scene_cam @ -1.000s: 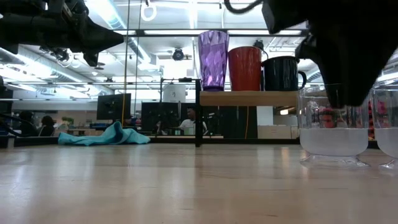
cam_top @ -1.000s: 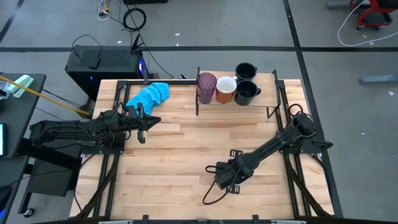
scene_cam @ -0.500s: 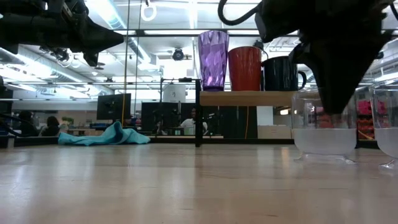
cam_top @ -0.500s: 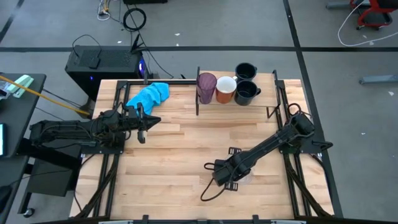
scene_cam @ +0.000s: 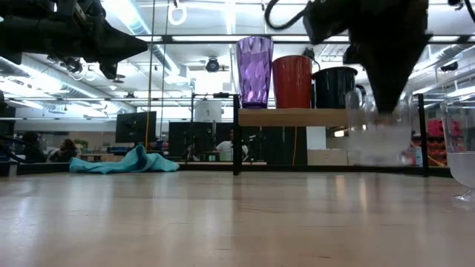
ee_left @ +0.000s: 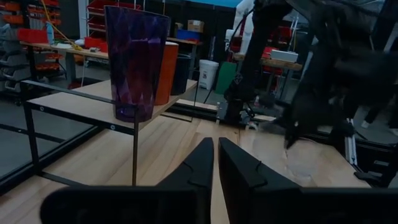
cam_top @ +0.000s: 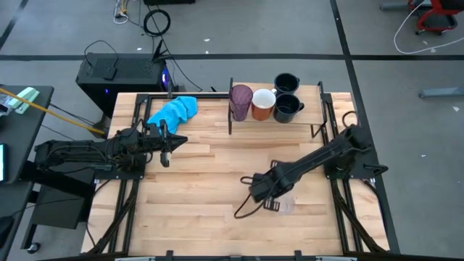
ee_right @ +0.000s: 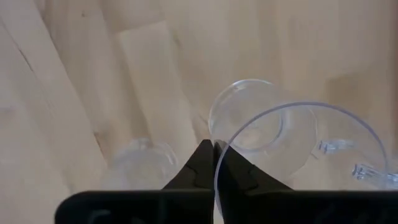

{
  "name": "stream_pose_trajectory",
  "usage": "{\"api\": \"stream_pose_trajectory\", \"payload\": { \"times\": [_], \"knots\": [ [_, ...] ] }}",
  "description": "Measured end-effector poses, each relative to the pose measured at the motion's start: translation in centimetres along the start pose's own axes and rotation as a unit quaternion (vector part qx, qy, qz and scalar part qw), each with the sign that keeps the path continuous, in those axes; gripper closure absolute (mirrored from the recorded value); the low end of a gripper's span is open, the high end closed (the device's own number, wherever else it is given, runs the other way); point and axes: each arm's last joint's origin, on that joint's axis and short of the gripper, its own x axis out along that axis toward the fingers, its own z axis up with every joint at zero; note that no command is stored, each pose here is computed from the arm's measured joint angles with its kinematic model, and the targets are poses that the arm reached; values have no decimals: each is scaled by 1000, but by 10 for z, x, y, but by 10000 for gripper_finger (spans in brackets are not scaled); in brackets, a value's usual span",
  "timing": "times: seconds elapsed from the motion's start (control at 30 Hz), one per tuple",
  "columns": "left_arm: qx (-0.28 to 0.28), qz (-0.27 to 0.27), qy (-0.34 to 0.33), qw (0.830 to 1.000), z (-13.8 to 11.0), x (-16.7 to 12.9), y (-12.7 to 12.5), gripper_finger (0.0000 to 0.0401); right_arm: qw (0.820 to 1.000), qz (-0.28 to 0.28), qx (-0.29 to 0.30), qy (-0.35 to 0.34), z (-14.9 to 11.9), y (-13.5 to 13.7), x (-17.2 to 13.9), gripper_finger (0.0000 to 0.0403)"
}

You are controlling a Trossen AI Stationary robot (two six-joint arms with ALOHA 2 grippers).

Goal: Stack small to large cups/mugs on shelf
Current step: Put the left transparent mug on the shelf

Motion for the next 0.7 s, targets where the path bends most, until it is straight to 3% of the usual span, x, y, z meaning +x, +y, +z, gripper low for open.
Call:
{"api": "stream_pose_trajectory", "payload": {
  "times": [0.33, 0.7],
  "knots": [
    [0, 0, 0, 1000, 0, 0, 0, 362, 996, 16, 83, -28, -21, -65, -63, 398],
    [0, 0, 0, 1000, 0, 0, 0, 373, 968, 36, 181, -169, -52, -136, -123, 398]
  ]
}}
